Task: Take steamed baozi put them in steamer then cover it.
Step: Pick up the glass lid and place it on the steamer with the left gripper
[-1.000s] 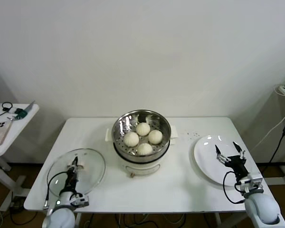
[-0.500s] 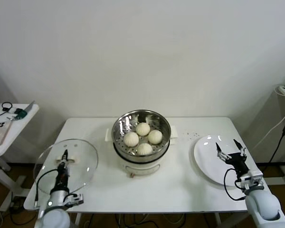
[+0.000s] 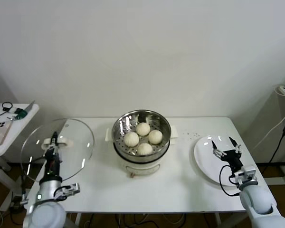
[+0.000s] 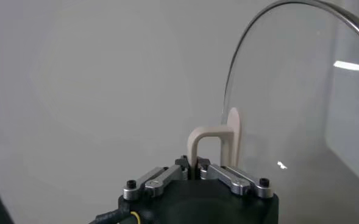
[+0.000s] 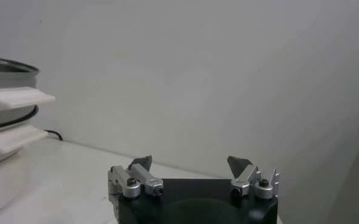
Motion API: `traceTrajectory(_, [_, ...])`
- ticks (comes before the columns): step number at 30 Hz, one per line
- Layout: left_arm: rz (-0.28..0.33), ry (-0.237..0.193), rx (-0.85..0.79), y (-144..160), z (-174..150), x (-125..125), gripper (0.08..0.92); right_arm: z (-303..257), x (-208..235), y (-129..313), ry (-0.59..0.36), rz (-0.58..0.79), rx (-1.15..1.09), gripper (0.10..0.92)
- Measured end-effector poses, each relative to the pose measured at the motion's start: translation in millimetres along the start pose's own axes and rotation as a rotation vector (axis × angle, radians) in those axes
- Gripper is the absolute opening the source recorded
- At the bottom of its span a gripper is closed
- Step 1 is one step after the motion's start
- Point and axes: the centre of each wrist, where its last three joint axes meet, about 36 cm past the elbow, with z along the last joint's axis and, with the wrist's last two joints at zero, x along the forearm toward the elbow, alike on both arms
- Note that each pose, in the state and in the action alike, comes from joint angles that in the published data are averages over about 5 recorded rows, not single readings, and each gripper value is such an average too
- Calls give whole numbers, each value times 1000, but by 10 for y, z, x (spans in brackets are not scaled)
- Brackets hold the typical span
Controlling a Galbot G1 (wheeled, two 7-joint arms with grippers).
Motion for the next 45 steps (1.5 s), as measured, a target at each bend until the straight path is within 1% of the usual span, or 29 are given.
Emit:
traceTrajectory(6, [5, -17, 43, 255, -234, -62, 147, 20, -45, 43, -3, -1, 0, 823])
traceTrajectory(15, [30, -53, 102, 413, -792, -192, 147, 68, -131, 138, -1, -8, 0, 823])
traceTrajectory(18, [38, -75, 118, 450, -1025, -227, 147, 95, -144, 135, 5, -4, 5, 823])
traceTrajectory(28, [69, -168, 155, 515, -1776, -306, 147, 196, -119, 29, 26, 22, 18, 823])
traceTrajectory(32, [83, -193, 158, 520, -2029, -340, 147, 226, -98, -23, 32, 33, 25, 823])
traceTrajectory(36, [91, -206, 155, 506, -2235, -381, 147, 249, -86, -59, 34, 42, 29, 823])
traceTrajectory(40, [102, -207, 149, 472, -2391, -418, 147, 275, -80, -71, 37, 47, 31, 823])
traceTrajectory(45, [130, -206, 151, 414, -2548, -432, 147, 291, -83, -69, 39, 50, 32, 823])
